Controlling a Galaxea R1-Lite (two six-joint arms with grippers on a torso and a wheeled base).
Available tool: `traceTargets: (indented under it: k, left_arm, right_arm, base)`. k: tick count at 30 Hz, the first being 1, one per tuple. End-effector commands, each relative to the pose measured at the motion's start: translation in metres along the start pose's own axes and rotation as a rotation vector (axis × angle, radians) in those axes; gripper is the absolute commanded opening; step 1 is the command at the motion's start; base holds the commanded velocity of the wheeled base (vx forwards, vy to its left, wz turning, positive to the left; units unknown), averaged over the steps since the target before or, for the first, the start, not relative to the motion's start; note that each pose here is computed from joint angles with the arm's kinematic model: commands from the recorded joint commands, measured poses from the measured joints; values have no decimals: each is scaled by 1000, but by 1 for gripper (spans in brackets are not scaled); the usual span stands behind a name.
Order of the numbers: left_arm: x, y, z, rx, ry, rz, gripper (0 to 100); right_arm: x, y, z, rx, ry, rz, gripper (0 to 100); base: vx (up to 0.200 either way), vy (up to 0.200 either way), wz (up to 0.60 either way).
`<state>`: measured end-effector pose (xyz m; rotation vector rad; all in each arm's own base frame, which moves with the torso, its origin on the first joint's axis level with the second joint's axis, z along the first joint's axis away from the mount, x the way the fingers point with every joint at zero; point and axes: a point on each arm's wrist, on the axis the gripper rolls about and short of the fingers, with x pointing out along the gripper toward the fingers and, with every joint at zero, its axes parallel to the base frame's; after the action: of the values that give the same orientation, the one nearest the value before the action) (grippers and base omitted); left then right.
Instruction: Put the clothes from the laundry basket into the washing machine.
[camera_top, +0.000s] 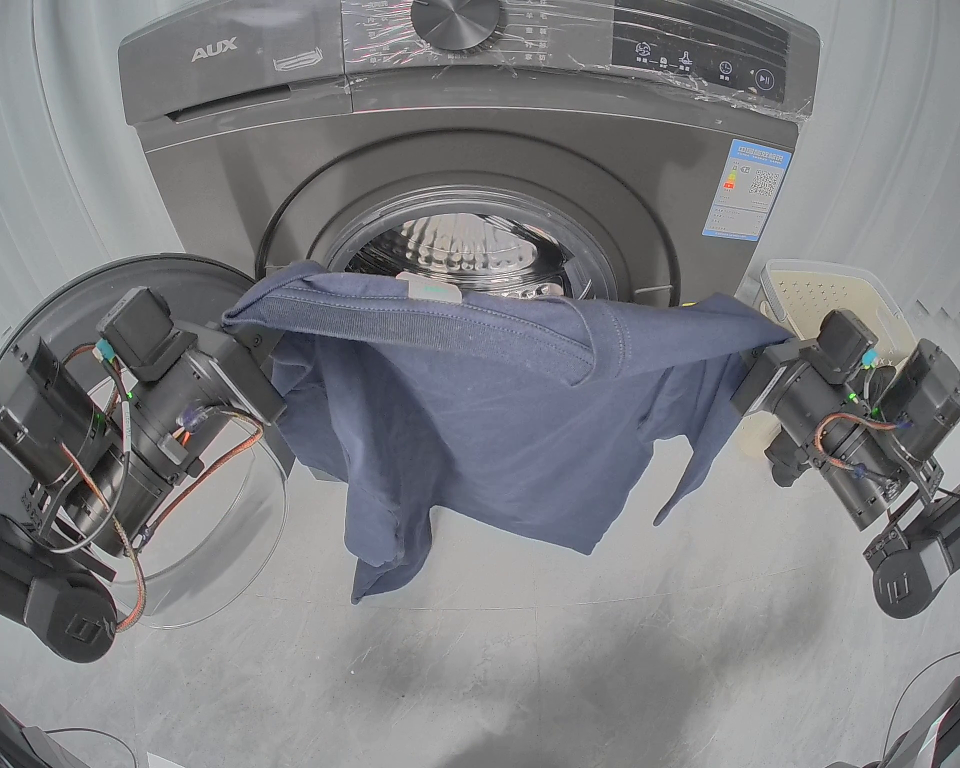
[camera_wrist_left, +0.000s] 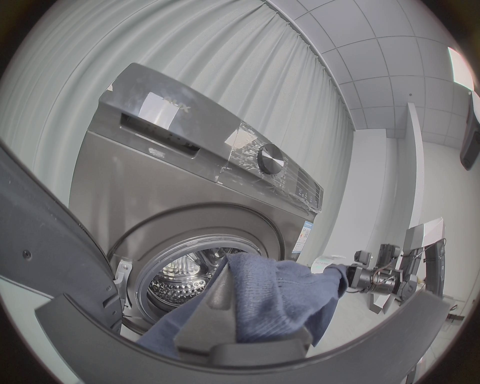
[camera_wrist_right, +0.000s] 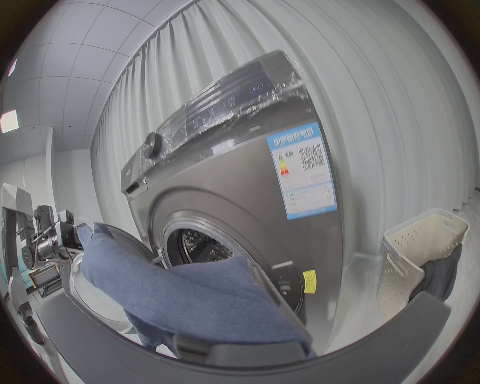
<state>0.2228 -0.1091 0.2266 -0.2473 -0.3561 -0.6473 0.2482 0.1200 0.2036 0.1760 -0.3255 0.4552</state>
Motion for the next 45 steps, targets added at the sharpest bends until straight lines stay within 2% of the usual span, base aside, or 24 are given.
traceTargets:
  k: [1,10,22,24,25,26,28,32,34,37,39,40,41,44,45]
  left_arm:
    - [-2,-6,6,24,-12,-16,0]
    - [-2,-3,2,34,4,-3,0]
    - [-2,-4,-5,28,32,-8,0]
    - [-2,-4,-8,25,40,-11,0]
    - [-1,-13,-11,11,51,-45,0]
    - [-1,-14,-11,10,52,-48,0]
    - [2,-19,-23,-6,90,-95,0]
    - [-1,-16,-43,-19,148,-120,0]
    - [4,-15,-41,-22,128,-121,0]
    - [21,-15,-38,-17,72,-119,0]
    - [25,-15,-38,-15,60,-114,0]
    - [27,-14,-40,-13,60,-101,0]
    - [27,-14,-41,-13,58,-99,0]
    - [27,-15,-38,-11,41,-101,0]
    - [27,-15,-35,-10,32,-103,0]
  right_arm:
    - [-6,3,27,-3,-73,18,0]
    - [-4,1,41,-9,-119,8,0]
    - [-4,1,41,-9,-111,4,0]
    - [-4,1,40,-8,-107,5,0]
    - [-5,2,38,-6,-94,7,0]
    - [-5,2,38,-6,-93,5,0]
    - [-4,-1,28,1,-41,-25,0]
    - [-8,0,6,10,49,-50,0]
    - [-9,2,-4,14,89,-40,0]
    - [-16,19,-21,30,163,11,0]
    - [-18,21,-27,33,188,21,0]
    - [-16,22,-49,35,268,17,0]
    - [-18,22,-62,33,314,14,0]
    - [-25,30,-83,36,392,39,0]
    - [-29,33,-90,36,426,55,100]
  base:
    - [0,0,0]
    - [0,0,0]
    - [0,0,0]
    - [0,0,0]
    - [0,0,0]
    - [0,0,0]
    - [0,0,0]
    - [0,0,0]
    - [0,0,0]
    - [0,0,0]
    - [0,0,0]
    - [0,0,0]
    - [0,0,0]
    - [0,0,0]
    - [0,0,0]
